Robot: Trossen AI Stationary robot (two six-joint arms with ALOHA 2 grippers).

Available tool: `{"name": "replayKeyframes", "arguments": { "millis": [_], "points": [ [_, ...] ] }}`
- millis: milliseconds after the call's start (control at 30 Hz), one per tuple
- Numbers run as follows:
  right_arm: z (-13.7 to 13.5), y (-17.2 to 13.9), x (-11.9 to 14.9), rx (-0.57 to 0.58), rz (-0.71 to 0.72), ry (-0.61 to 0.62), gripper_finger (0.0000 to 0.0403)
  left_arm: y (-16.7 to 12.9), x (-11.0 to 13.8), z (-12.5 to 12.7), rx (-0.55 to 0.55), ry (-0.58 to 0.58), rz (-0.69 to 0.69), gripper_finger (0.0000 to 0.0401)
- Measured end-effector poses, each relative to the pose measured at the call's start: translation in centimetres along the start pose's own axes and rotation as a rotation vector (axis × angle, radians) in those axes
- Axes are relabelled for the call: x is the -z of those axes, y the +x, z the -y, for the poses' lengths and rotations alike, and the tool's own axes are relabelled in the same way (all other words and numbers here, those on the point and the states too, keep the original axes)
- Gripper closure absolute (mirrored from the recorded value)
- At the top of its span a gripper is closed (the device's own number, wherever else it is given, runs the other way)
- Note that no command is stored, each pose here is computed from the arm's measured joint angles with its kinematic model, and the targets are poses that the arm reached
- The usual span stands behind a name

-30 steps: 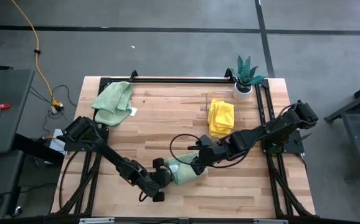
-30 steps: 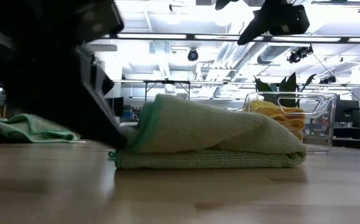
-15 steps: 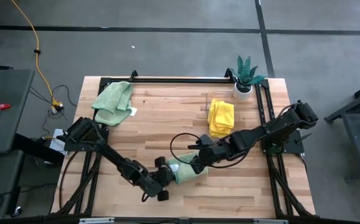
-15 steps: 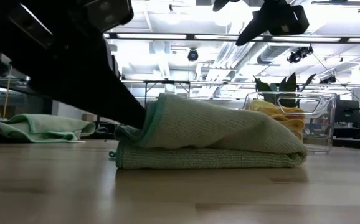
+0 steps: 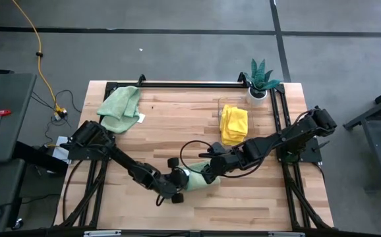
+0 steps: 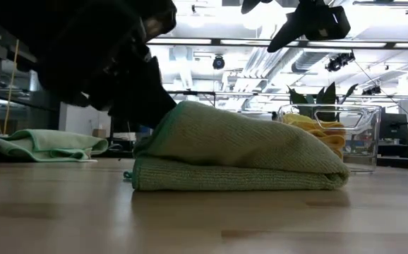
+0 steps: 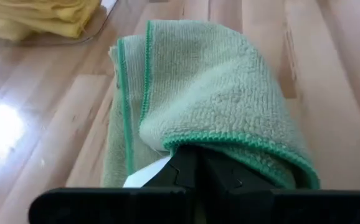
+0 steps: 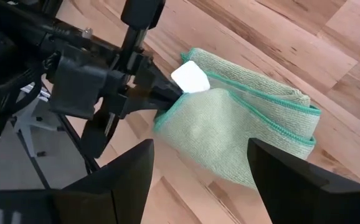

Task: Fold microfiber towels
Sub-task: Put the folded green microfiber towel into the transparent bin

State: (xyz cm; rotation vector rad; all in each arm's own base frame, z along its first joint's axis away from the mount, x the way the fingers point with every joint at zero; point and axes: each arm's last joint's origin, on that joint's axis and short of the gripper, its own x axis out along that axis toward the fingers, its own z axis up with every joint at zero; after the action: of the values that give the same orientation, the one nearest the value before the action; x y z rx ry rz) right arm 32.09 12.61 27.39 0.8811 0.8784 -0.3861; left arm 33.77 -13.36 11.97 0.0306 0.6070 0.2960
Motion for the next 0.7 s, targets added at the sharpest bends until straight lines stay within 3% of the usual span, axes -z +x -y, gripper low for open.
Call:
{"name": "replayKeyframes", "arguments": {
  "millis": [300,700],
  "points": [
    [-0.1,0.0,0.3,0.000,0.003,-0.008,0.0153,-1.2,-0.7,-1.6,-0.056,0.183,-0.078,0.0401],
    [0.0,0.0,0.3,0.011,0.011,-0.011,0.0153,-4.3,-1.8,-3.1,-0.218,0.271,-0.095,0.0401]
  ]
}}
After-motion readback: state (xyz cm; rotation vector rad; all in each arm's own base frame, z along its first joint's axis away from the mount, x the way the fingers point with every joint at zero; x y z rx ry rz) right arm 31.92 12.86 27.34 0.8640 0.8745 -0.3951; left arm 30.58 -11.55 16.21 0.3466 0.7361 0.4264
